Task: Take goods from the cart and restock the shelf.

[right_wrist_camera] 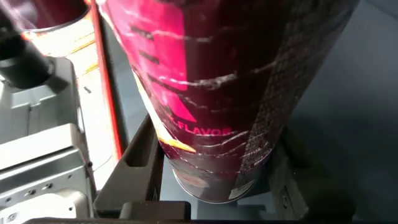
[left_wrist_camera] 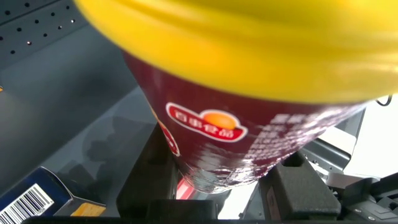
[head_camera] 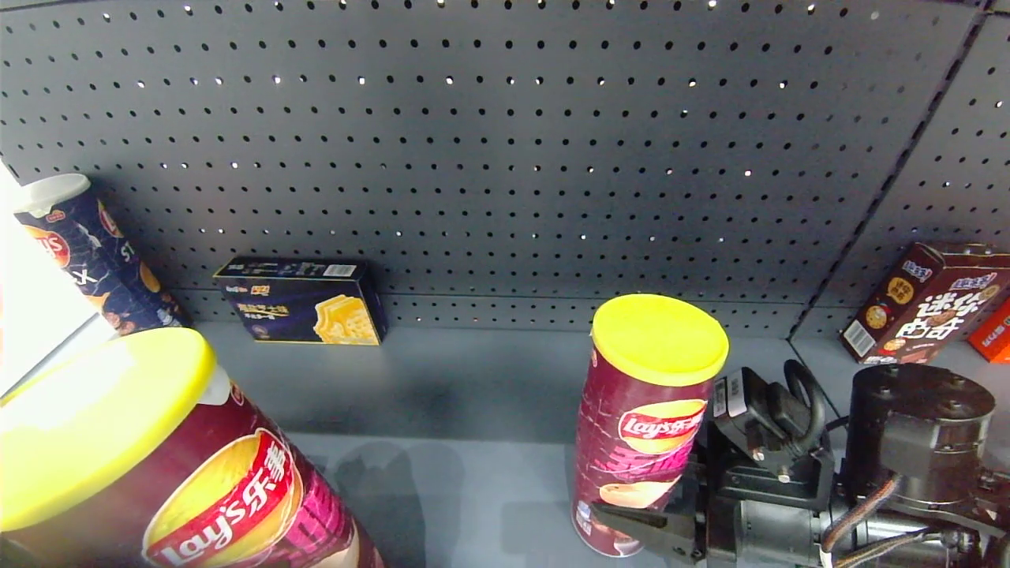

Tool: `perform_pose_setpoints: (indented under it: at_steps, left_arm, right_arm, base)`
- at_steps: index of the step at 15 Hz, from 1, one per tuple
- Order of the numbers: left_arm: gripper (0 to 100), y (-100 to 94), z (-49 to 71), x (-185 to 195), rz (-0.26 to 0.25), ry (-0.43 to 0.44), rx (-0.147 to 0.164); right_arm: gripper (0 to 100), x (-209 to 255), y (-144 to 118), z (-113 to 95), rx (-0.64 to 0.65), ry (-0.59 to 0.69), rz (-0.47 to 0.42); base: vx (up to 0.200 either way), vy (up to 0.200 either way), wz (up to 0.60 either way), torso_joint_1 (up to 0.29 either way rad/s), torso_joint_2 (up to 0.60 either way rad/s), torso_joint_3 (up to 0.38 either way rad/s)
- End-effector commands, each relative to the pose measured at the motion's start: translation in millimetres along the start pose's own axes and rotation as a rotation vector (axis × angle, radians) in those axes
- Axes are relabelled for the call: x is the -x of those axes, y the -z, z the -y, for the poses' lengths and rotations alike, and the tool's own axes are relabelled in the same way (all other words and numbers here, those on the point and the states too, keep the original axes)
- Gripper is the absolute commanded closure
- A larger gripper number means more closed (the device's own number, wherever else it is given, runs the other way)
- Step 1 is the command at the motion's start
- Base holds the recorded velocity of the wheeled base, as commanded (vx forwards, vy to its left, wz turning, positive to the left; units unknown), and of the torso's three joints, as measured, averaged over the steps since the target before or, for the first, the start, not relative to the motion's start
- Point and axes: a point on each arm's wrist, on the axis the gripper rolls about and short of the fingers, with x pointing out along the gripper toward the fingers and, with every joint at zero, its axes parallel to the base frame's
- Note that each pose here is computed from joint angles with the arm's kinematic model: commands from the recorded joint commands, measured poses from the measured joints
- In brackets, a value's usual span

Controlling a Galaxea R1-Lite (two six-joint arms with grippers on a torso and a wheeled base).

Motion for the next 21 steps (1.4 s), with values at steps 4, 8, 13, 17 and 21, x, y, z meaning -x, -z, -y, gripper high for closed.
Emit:
perform_pose_setpoints:
  at_steps: [4,8,13,17,21]
  left_arm:
    - [100,1.5,-0.4,-1,-0.009,0.002,0.003]
    - [100,2.5,-0.4,-1,-0.010,0.000,0.002]
    - [100,1.7,-0.3,-1,-0.007,0.000,0.003]
    - [100,0.8,-0.3,-1,-0.004,0.000,0.002]
    - [100,-0.5,-0.1,-1,0.000,0.001,-0.002]
  right_arm:
    - [0,-2,2,-2,-0.002,0.013,-0.015]
    - [0,19,-9,-9,0.023,0.053,0.040]
    - [0,77,-31,-29,0.089,0.084,0.197]
    - [0,128,-45,-34,0.113,0.228,0.280]
    - [0,162,-45,-36,0.054,0.503,0.352]
  base:
    - [0.000,0.000,0.00,0.000,0.00,0.000]
    - [0.000,0.000,0.00,0.000,0.00,0.000]
    - [0.000,0.000,0.00,0.000,0.00,0.000]
    - [0.000,0.000,0.00,0.000,0.00,0.000]
    - [0.000,0.000,0.00,0.000,0.00,0.000]
